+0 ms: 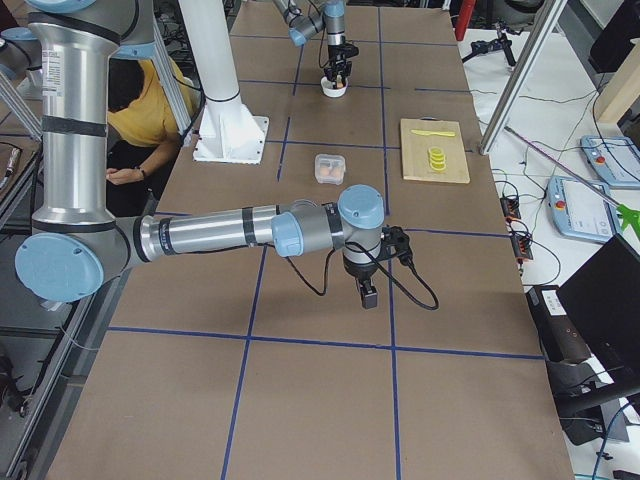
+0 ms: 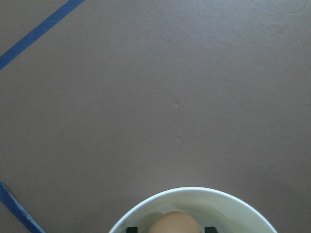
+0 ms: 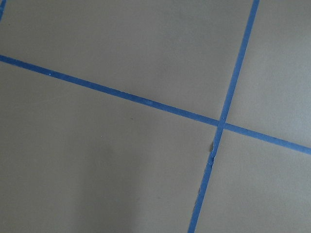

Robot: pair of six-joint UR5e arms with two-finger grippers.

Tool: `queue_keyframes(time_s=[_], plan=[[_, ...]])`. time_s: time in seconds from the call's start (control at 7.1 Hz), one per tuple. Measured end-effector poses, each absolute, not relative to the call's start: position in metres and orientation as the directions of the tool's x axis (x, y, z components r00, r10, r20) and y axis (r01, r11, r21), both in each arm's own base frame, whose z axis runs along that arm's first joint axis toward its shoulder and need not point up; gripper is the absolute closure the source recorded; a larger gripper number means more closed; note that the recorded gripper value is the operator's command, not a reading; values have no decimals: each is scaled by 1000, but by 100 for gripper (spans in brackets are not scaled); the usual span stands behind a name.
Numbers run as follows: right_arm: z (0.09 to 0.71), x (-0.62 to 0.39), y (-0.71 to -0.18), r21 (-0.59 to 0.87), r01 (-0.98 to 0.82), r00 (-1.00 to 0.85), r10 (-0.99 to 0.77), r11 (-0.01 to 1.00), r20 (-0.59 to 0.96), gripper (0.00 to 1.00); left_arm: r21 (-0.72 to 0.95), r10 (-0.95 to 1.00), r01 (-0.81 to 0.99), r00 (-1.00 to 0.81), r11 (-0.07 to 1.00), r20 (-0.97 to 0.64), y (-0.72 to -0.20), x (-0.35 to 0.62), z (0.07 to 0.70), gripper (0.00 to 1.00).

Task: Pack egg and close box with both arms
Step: 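Lower the left gripper into the bowl and grasp the brown egg, then lift the egg with the left gripper and carry it to the carton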

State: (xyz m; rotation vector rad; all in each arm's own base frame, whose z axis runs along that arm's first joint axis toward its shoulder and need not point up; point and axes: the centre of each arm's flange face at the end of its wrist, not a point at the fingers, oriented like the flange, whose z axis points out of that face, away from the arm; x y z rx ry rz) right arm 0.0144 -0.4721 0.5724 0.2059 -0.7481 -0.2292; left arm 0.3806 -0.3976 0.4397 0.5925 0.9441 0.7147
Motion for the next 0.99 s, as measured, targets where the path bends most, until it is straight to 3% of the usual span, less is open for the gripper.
queue_keyframes(time_s=[0.14,0.28,0.7,0.99], plan=[[572,14,-472,266,132,710,-278,955,647,0,739,771,-267,390,618,-504,-396,373,429,91],[571,14,-472,267,132,710,-279,955,647,0,767,783,-234,376,598,-496,-393,362,415,100],[571,14,-472,267,131,710,-279,955,647,0,875,845,-65,306,479,-439,-389,336,381,100],[571,14,-472,267,131,710,-278,955,647,0,913,880,37,253,406,-402,-407,363,325,100]])
